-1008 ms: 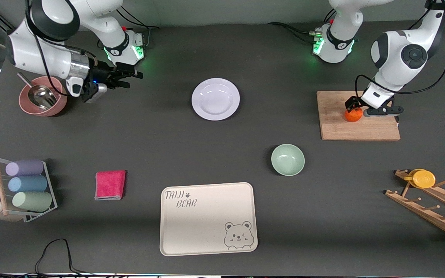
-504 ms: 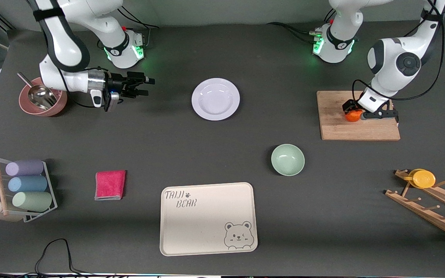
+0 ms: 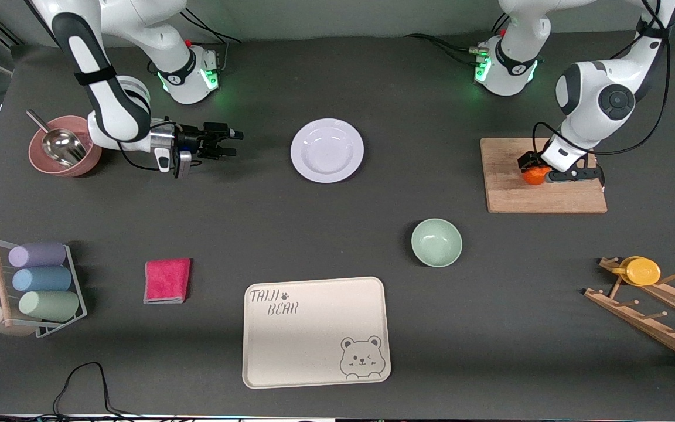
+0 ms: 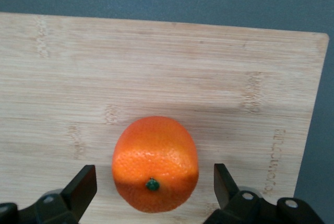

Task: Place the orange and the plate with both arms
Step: 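Lower the left gripper onto the orange while the right gripper approaches the plate, then close the left gripper on the orange and lift it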

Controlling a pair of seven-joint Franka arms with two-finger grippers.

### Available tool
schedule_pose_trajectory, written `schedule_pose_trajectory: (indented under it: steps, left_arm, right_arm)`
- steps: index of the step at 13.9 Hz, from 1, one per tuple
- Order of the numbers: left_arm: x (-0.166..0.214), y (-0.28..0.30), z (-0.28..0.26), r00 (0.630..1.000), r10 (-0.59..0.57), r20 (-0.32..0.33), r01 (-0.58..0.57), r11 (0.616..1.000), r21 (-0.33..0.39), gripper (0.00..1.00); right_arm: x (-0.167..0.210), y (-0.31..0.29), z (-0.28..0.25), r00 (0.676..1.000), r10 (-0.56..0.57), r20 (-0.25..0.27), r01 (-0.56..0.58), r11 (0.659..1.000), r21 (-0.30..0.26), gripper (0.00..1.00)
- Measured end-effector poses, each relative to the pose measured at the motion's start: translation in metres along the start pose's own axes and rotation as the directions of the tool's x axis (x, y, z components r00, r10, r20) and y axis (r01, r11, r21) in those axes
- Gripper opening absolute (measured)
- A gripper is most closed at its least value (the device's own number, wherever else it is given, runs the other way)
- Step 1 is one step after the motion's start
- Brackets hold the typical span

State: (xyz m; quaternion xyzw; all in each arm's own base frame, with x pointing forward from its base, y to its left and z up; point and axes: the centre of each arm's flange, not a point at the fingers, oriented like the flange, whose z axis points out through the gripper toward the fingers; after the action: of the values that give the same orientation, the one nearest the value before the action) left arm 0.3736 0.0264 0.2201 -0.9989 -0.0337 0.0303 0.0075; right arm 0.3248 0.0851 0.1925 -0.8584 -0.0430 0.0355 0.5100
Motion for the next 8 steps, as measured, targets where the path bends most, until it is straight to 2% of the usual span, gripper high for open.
schedule_pose_trajectory:
  steps: [3,8]
  left_arm:
    - [-0.001,-0.001,0.005,1.0,-0.004,0.008,0.004,1.0,-0.002,1.0]
    - [-0.002,-0.002,0.009,1.0,-0.006,0.017,0.006,1.0,-0.003,0.98]
  right_arm:
    - [-0.01,0.022,0.017,1.0,-0.002,-0.021,0.003,0.998,0.057,1.0]
    - [-0.021,0.05,0.03,1.0,0.013,-0.015,-0.012,0.998,0.06,1.0]
